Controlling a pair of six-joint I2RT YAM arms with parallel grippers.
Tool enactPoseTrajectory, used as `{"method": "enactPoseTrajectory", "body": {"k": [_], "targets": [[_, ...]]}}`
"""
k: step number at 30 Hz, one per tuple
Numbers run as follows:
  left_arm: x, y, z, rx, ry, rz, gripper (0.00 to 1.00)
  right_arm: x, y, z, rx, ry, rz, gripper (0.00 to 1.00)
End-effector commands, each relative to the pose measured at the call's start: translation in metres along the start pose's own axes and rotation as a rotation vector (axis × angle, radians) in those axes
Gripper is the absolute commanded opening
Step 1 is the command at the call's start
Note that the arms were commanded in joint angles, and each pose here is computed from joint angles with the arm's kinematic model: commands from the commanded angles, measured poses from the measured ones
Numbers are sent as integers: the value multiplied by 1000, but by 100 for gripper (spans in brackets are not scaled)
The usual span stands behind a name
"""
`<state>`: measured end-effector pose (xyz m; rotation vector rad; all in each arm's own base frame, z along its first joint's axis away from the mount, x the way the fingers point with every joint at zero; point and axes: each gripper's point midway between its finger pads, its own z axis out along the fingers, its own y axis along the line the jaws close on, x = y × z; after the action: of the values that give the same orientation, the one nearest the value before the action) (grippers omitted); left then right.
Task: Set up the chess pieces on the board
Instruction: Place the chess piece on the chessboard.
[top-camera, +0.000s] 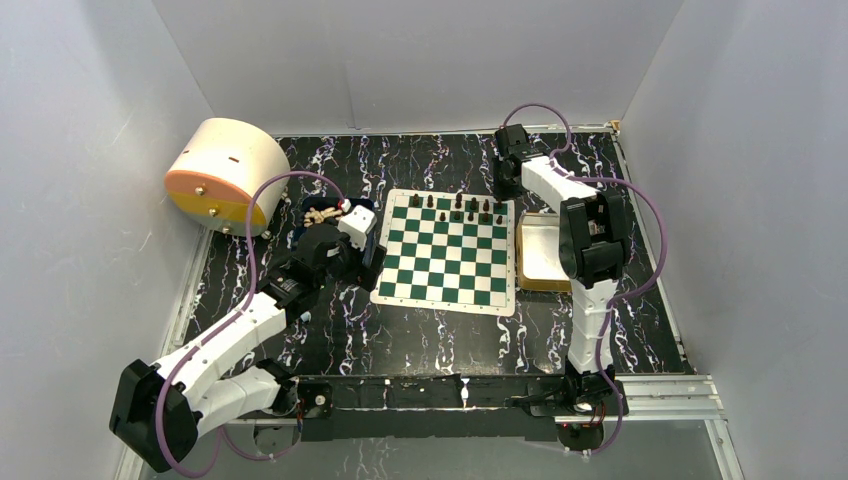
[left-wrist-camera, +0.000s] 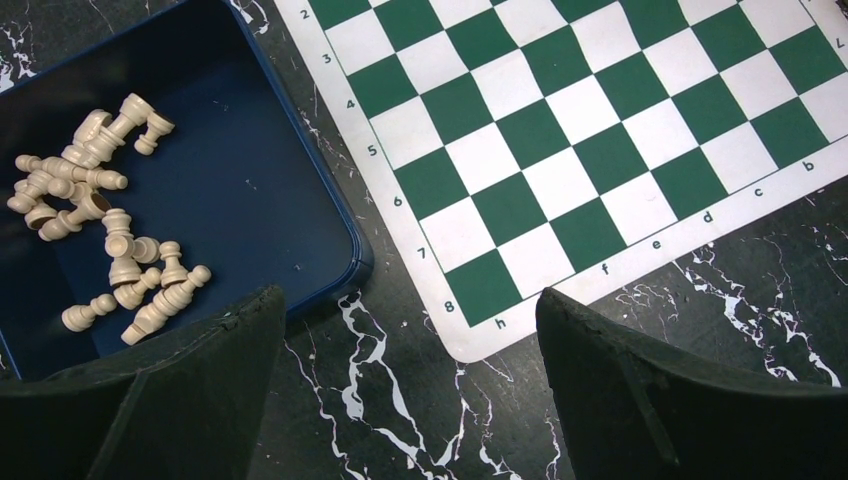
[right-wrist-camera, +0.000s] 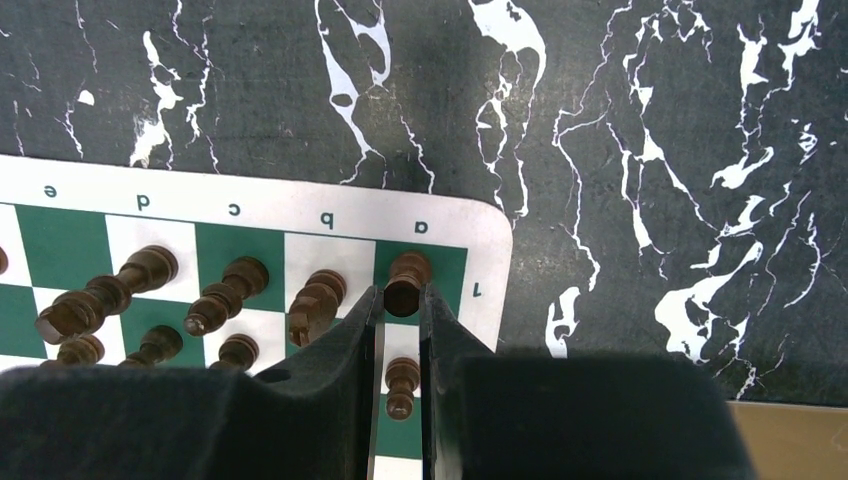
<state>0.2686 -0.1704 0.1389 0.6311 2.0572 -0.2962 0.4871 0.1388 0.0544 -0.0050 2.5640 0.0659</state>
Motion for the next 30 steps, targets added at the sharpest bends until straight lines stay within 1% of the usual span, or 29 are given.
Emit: {"method": "enactPoseTrajectory", "body": {"k": [1, 12, 14, 16, 19, 25, 30], "targets": [[-18, 5, -6, -19, -57, 6, 92, -12, -2, -8, 11, -15, 11, 20], [-17, 4, -5, -17, -55, 4, 92, 4, -2, -1, 9, 36, 19, 19], [-17, 4, -5, -17, -54, 5, 92, 4, -1, -1, 9, 36, 19, 21], [-16, 5, -6, -21, -54, 4, 92, 3, -2, -1, 10, 35, 20, 24], [-16, 5, -6, -22, -52, 4, 92, -1, -1, -2, 9, 31, 19, 32], [-16, 5, -5, -20, -53, 3, 92, -16, 7, -17, -31, 5, 34, 41], [-18, 4, -7, -14, -61, 1, 92, -27, 4, -36, -13, -20, 49, 44]]}}
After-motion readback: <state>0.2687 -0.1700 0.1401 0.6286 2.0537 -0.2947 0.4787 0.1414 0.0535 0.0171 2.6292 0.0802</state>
